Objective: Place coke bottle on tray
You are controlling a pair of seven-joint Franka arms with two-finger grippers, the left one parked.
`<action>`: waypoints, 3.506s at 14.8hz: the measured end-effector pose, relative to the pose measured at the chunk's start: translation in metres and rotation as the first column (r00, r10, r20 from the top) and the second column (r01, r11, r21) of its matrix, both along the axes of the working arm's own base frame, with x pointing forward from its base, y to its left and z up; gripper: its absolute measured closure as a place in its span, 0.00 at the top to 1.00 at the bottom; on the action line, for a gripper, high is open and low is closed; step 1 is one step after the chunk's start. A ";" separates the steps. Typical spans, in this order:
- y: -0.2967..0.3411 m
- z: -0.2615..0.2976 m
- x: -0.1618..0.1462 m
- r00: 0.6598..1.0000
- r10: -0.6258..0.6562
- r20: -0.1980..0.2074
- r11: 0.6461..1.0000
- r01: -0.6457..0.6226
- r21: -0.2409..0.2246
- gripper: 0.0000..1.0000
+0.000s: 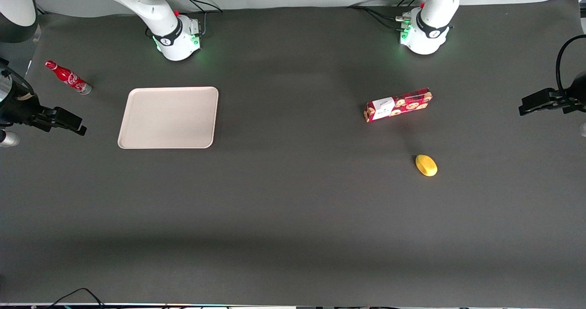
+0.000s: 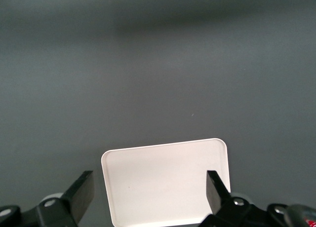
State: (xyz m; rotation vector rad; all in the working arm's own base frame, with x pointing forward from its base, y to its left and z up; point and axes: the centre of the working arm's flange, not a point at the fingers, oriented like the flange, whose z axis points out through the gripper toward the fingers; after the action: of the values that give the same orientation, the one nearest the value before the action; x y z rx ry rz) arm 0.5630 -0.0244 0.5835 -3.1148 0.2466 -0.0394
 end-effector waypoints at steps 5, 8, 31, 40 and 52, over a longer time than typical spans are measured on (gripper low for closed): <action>0.011 -0.001 -0.001 0.999 0.032 -0.013 0.998 -0.033 -0.046 1.00; -0.003 -0.008 -0.009 0.996 0.008 -0.086 0.999 -0.012 -0.053 1.00; -0.327 -0.129 -0.269 0.984 -0.154 -0.090 0.988 0.151 -0.038 1.00; -0.381 -0.187 -0.394 0.934 -0.347 -0.081 0.938 0.347 -0.007 1.00; -0.384 -0.234 -0.391 0.922 -0.384 -0.050 0.921 0.386 0.056 1.00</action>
State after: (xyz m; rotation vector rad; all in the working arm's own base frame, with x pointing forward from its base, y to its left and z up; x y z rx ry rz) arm 0.1723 -0.4088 0.3495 -2.9512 0.8402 0.0229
